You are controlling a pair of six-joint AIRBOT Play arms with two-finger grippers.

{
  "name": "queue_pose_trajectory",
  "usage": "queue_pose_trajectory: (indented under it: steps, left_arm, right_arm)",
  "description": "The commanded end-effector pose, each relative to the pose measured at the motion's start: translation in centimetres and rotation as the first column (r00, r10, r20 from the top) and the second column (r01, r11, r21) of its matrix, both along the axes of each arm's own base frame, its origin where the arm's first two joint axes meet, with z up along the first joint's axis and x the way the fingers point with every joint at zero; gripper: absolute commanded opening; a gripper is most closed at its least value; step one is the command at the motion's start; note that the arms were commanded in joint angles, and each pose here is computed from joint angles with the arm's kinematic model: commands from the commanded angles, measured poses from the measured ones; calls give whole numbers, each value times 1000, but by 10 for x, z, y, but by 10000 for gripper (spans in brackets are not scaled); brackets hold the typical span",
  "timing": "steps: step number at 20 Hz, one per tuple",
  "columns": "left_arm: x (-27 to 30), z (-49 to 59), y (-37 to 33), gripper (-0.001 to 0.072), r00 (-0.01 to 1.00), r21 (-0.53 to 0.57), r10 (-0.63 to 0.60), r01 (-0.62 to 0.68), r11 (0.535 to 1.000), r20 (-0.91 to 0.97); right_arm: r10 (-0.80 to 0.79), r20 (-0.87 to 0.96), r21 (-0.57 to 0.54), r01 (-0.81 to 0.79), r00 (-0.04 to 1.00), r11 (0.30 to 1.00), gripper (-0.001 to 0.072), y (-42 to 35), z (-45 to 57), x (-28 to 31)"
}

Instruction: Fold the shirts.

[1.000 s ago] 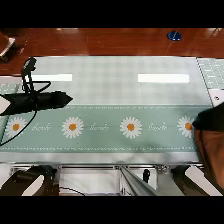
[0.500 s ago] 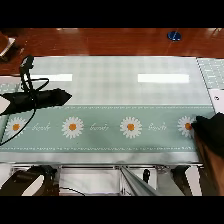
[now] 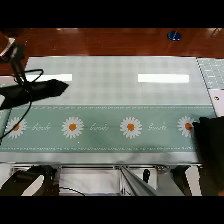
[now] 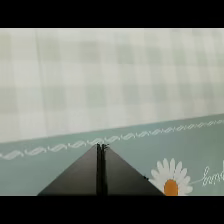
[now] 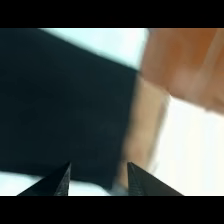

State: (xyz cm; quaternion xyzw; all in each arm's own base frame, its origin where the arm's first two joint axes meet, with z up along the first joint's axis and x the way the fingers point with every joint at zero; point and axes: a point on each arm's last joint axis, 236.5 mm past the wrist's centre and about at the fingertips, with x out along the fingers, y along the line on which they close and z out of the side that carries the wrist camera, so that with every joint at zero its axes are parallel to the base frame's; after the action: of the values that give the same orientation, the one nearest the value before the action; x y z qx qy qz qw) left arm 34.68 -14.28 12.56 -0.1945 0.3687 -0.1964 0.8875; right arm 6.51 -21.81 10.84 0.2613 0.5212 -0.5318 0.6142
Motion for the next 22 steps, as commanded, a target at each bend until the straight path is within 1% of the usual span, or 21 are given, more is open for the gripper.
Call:
queue_pose_trajectory:
  steps: [1, 2, 3, 4, 5, 6, 7, 9, 10, 11, 12, 13, 14, 15, 16, 17, 19, 22]
  left_arm:
    - [27, 66, 12, 26, 987, -2, 34, -34, 999, 159]
    - [34, 94, 18, 26, 978, -7, 46, -46, 999, 204]
    - [38, 119, 22, 26, 968, -10, 54, -53, 999, 245]
    - [41, 145, 25, 26, 957, -15, 57, -55, 998, 286]
    - [41, 163, 22, 25, 948, -19, 47, -43, 999, 314]
    - [38, 172, 14, 26, 947, -22, 21, -15, 1000, 321]
    - [33, 172, 3, 25, 950, -17, -14, 20, 1000, 312]
    - [19, 136, -27, 25, 968, 36, -128, 123, 992, 217]
    - [10, 99, -40, 25, 971, 99, -189, 176, 979, 144]
    - [2, 54, -46, 25, 970, 175, -233, 220, 960, 61]
    - [-4, 8, -45, 25, 970, 241, -243, 242, 940, -28]
    - [-8, -35, -35, 25, 968, 305, -225, 249, 919, -112]
    - [-10, -68, -19, 25, 965, 357, -183, 241, 903, -188]
    - [-10, -82, -5, 26, 963, 367, -126, 210, 906, -240]
    - [-6, -83, 4, 26, 964, 357, -87, 176, 918, -252]
    - [-2, -80, 12, 26, 968, 354, -64, 150, 923, -241]
    - [-2, -83, 22, 26, 966, 372, -61, 154, 915, -250]
    - [-1, -83, 24, 26, 967, 371, -54, 147, 917, -250]
  right_arm:
    - [148, 435, -63, -133, 888, 989, 348, -13, 56, 118]
    - [211, 608, -51, -228, 766, 972, 181, 5, 79, 169]
    - [308, 736, -81, -373, 603, 924, 25, 33, 105, 216]
    - [370, 832, -131, -503, 413, 855, 22, 70, 133, 257]
    - [413, 864, -172, -602, 288, 780, 22, 107, 148, 282]
    - [468, 860, -209, -695, 204, 688, 22, 149, 150, 300]
    - [541, 825, -232, -774, 165, 590, 22, 185, 139, 311]
    - [720, 684, -211, -911, 121, 354, 22, 256, 87, 316]
    - [795, 597, -173, -950, 107, 258, 22, 281, 55, 314]
    - [861, 496, -120, -973, 112, 195, 22, 297, 19, 310]
    - [908, 398, -72, -982, 133, 175, 22, 302, -13, 307]
    - [938, 299, -35, -980, 177, 196, 22, 298, -41, 306]
    - [948, 227, -7, -973, 223, 230, 22, 290, -58, 305]
    - [947, 189, 13, -965, 259, 262, 21, 283, -67, 305]
    - [943, 178, 22, -959, 282, 282, 22, 280, -71, 305]
    - [942, 181, 19, -958, 284, 285, 22, 280, -71, 305]
    - [943, 172, 32, -959, 284, 282, 22, 279, -72, 302]
    - [942, 177, 35, -959, 284, 283, 22, 280, -72, 301]
